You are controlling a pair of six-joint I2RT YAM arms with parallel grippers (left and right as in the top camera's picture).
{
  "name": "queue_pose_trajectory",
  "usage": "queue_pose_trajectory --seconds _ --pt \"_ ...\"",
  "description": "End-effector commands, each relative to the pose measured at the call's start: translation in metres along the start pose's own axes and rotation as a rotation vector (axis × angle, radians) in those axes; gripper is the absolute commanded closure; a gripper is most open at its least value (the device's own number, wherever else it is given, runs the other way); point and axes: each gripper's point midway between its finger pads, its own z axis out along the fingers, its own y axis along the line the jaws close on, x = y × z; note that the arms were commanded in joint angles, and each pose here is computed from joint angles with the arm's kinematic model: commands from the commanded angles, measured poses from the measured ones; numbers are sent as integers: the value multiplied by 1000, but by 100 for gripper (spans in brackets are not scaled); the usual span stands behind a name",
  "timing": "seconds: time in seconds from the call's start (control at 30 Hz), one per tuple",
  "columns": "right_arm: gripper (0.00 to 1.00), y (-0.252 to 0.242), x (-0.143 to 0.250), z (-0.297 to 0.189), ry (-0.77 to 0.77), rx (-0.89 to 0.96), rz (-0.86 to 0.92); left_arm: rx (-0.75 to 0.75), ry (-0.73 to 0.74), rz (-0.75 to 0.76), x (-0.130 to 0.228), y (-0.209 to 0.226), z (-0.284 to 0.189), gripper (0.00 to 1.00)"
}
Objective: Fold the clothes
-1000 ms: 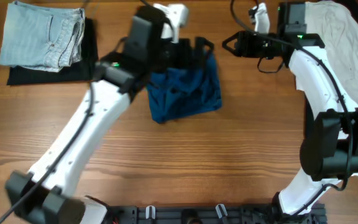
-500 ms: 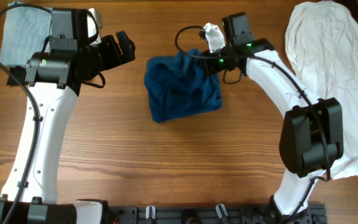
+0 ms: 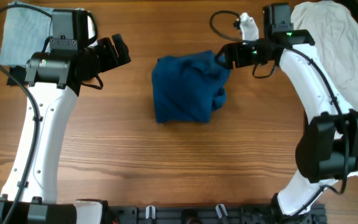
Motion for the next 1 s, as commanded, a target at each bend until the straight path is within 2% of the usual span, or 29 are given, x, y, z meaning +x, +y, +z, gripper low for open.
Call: queue_pose_trajectory --seconds 0.0,0.17,0.3,0.47,0.57,0.6,0.7,0.77,0.97 --pt "14 62 -15 -7 -37 -75 -285 -52 -17 -2 -6 14 3 0" --pt "22 103 16 46 86 -149 -508 -86 -32 -46 -14 35 1 0" --pt "32 95 27 72 139 -128 -509 -94 -31 -56 -15 40 0 0" --pt "35 86 30 94 145 -128 -504 -93 -32 -56 -15 39 0 0" --pt "44 80 32 102 154 -112 -490 -93 -32 -56 -15 39 0 0" --pt "48 71 28 103 150 -53 -457 -94 -31 -56 -15 40 0 0" --pt "35 55 5 91 88 31 -418 -93 -32 -56 -15 39 0 0" --pt "30 49 2 89 77 36 -408 -93 -32 -56 -15 39 0 0" --pt "29 51 1 99 62 9 -408 -93 -32 -56 -15 39 0 0"
